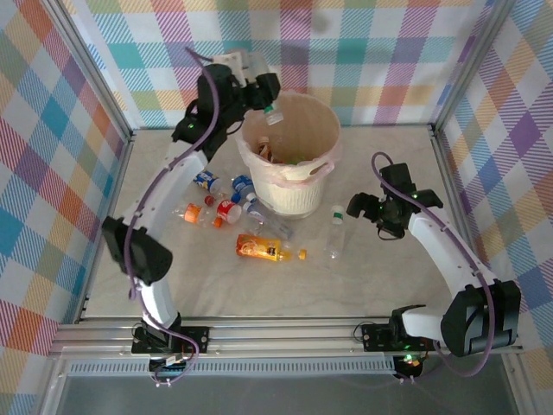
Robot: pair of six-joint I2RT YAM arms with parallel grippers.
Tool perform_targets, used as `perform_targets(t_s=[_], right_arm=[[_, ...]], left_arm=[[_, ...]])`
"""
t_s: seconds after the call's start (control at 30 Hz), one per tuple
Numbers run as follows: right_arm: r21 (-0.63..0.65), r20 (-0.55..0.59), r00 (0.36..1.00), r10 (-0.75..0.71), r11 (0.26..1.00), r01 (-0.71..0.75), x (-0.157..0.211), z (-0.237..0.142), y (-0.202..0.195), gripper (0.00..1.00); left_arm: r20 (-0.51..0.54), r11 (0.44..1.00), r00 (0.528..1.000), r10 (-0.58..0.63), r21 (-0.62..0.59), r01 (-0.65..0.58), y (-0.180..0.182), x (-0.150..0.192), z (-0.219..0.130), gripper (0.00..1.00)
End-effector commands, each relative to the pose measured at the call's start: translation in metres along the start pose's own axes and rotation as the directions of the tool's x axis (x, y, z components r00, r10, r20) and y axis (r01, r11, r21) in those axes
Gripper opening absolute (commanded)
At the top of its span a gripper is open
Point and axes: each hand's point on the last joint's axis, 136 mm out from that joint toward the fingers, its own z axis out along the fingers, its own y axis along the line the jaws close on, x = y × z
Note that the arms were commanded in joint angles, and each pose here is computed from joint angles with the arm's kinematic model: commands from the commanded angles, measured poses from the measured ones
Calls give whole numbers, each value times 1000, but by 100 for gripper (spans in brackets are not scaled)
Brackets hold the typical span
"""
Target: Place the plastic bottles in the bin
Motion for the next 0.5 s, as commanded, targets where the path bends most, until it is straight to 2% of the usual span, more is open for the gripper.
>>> perform_targets(t_s=[0.0,0.27,0.47], right_arm=[[-43,0,999,39,998,-39,4,-3,4,100],[-70,-47,997,59,996,-62,15,4,6,100],[-105,-58,996,67,992,-73,21,6,8,100]], left_arm=[[-102,986,982,157,78,-149,-26,24,12,53],[-224,943,917,329,124,-308,-34,76,44,54],[-328,914,854,403,111,-389,-16,108,51,58]])
